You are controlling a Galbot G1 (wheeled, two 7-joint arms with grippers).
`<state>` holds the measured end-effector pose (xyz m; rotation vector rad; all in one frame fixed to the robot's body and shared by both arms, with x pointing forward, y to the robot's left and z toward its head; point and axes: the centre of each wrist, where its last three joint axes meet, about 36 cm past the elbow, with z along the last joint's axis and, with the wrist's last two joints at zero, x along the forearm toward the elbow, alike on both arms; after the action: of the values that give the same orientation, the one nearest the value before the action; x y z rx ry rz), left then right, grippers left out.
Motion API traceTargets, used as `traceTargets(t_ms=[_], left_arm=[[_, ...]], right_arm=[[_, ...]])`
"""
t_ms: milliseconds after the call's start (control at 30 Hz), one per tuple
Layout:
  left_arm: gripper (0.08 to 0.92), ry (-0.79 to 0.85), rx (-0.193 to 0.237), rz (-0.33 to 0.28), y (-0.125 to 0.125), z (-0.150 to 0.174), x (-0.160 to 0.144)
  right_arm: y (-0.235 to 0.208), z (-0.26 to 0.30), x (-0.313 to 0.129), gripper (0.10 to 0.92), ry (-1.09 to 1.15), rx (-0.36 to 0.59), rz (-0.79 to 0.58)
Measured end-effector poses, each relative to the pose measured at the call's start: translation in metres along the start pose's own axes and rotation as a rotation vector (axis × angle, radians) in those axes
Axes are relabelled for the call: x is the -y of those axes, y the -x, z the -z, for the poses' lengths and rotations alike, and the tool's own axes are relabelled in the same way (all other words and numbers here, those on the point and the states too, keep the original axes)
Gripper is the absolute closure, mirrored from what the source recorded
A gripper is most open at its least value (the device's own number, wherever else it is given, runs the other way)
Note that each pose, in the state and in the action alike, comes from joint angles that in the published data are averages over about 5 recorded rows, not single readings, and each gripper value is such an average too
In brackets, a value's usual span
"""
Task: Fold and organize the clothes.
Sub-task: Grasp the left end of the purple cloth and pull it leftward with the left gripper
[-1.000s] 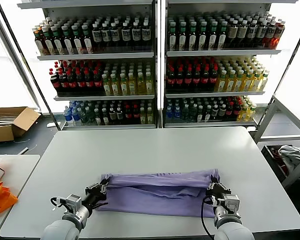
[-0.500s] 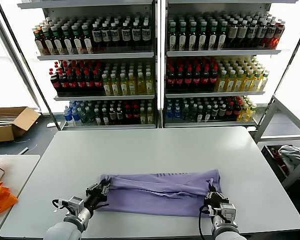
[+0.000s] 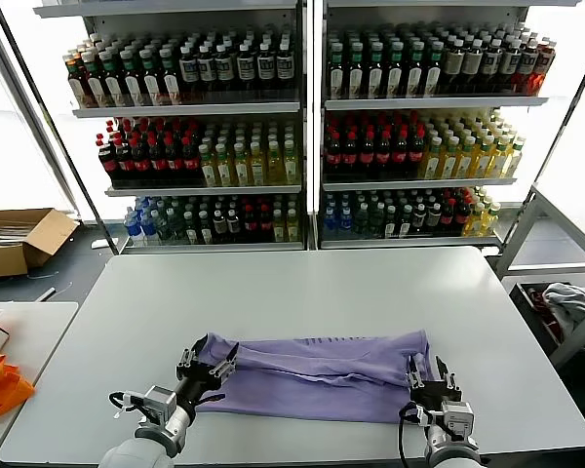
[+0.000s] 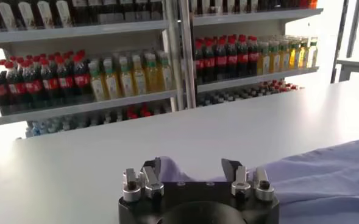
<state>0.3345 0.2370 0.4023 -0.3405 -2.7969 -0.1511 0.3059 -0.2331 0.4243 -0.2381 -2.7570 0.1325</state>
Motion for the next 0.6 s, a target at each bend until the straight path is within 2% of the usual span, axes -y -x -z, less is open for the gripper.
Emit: traceTargets(t_ms=[133, 200, 600], left_arm=[[0.21, -0.014, -0.005, 0.022, -0.004, 0.002, 0.005], [0.189, -0.025, -0.01, 0.035, -0.005, 0.002, 0.006], [0.177, -0.1, -0.042, 0.096, -0.005, -0.003, -0.001]], right_arm=[[-0.008, 0.014, 0.009, 0.27, 0.011, 0.041, -0.021], [-0.012, 0.02, 0.011, 0.226, 0.018, 0.059, -0.025], [-0.026, 0.04, 0.014, 0.199, 0.045, 0.115, -0.024]])
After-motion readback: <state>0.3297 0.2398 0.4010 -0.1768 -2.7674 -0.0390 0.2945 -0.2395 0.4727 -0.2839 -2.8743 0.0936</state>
